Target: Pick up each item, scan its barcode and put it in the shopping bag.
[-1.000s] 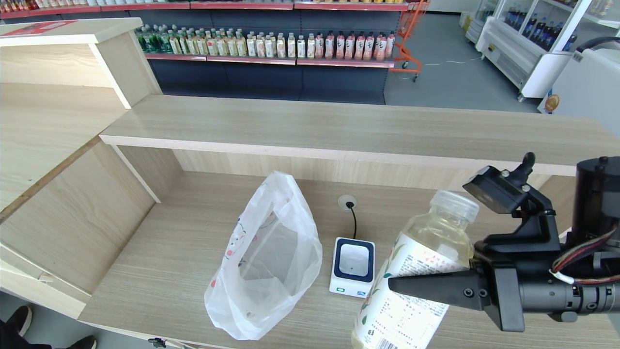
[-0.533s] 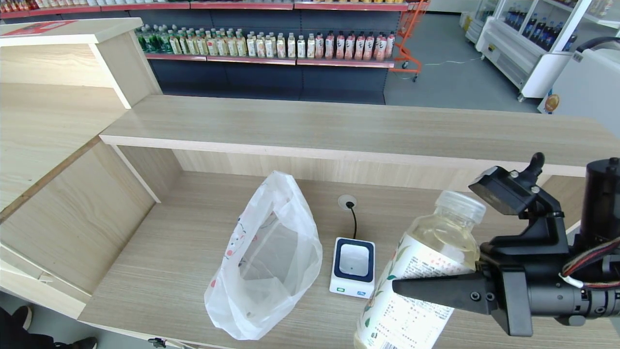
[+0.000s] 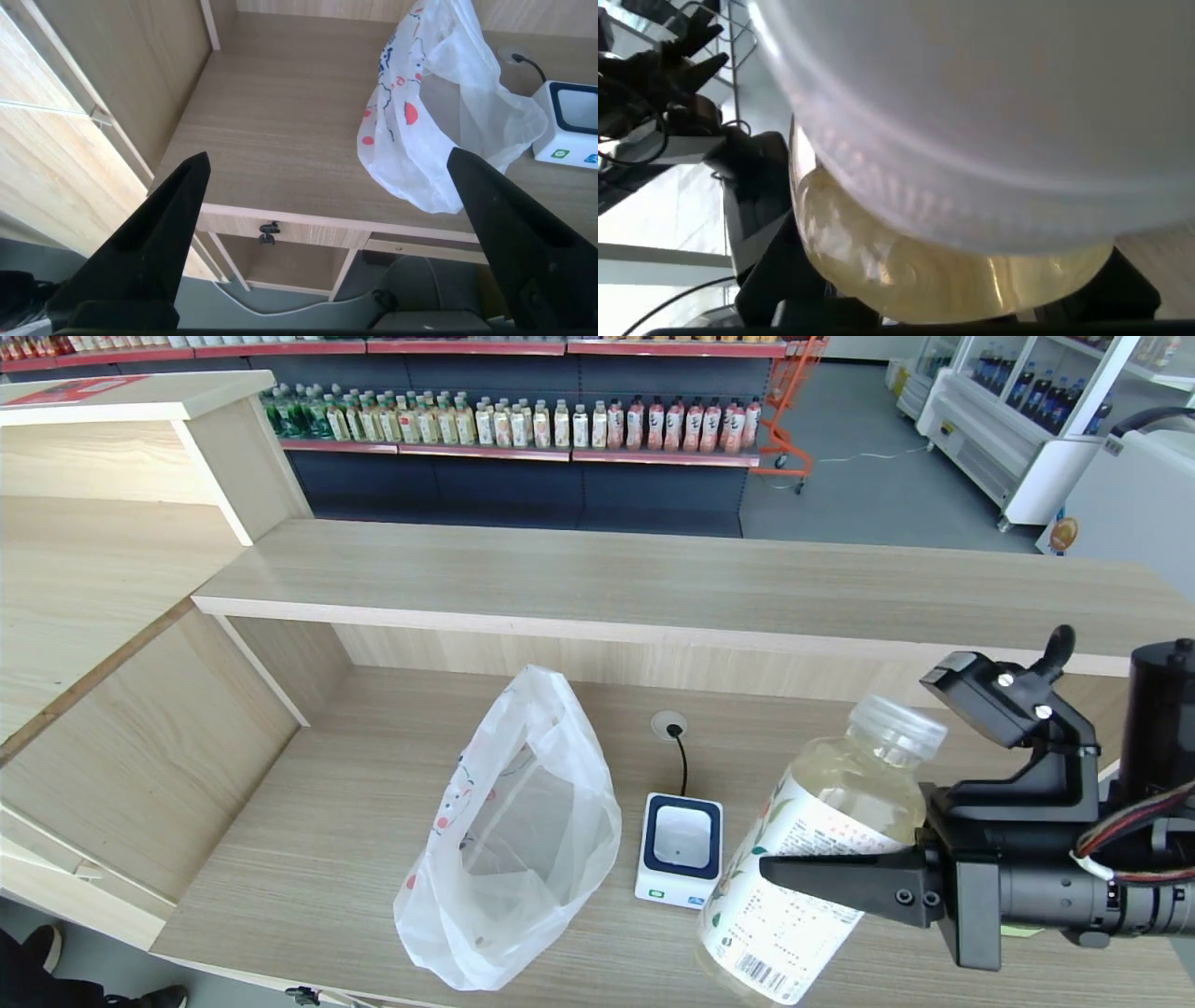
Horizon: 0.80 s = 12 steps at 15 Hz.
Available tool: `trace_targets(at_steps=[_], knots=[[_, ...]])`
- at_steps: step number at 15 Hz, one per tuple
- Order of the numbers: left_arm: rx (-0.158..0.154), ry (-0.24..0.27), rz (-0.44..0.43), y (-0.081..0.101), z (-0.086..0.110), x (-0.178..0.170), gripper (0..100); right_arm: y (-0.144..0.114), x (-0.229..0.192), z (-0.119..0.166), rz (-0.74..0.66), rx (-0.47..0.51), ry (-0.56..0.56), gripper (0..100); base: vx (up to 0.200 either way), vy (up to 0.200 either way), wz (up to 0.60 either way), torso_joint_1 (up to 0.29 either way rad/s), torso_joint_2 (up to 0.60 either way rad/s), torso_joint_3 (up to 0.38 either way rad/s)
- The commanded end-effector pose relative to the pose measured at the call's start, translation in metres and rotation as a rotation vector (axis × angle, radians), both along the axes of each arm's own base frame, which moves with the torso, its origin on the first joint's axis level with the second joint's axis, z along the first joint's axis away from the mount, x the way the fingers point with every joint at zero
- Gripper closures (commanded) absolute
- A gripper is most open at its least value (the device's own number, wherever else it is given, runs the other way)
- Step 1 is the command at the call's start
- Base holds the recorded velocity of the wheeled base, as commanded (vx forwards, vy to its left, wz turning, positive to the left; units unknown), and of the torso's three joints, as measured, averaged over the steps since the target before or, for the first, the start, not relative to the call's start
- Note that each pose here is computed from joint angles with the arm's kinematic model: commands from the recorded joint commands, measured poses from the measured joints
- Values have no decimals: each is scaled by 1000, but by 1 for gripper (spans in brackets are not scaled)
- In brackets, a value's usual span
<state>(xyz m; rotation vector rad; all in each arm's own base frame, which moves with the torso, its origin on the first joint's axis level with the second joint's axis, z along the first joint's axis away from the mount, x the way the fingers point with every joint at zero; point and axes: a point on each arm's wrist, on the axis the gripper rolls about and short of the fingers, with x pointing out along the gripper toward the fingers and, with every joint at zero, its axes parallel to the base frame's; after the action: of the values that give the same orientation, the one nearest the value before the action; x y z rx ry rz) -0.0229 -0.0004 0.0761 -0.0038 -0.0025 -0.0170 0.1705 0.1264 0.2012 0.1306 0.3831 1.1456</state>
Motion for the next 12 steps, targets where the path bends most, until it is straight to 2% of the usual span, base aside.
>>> trace_targets(at_steps=[1,3,5,7,9,12], knots=[[-1,-1,0,0,0,0,0,-16,37,-22,-107,-152,-187,100,0,0,0,0,0,0],[-1,-1,0,0,0,0,0,-25,72,-43,-111,-231,-422,100,0,0,0,0,0,0],[-1,-1,0,0,0,0,0,-18,93,-60,-102,-243,-560,100,0,0,0,0,0,0],[-1,-1,0,0,0,0,0,-12,107,-75,-63,-247,-639,100,0,0,0,0,0,0],[-1,-1,0,0,0,0,0,-11,119,-93,57,-226,-713,100,0,0,0,0,0,0],[-1,-1,0,0,0,0,0,-12,134,-114,153,-247,-798,100,0,0,0,0,0,0]])
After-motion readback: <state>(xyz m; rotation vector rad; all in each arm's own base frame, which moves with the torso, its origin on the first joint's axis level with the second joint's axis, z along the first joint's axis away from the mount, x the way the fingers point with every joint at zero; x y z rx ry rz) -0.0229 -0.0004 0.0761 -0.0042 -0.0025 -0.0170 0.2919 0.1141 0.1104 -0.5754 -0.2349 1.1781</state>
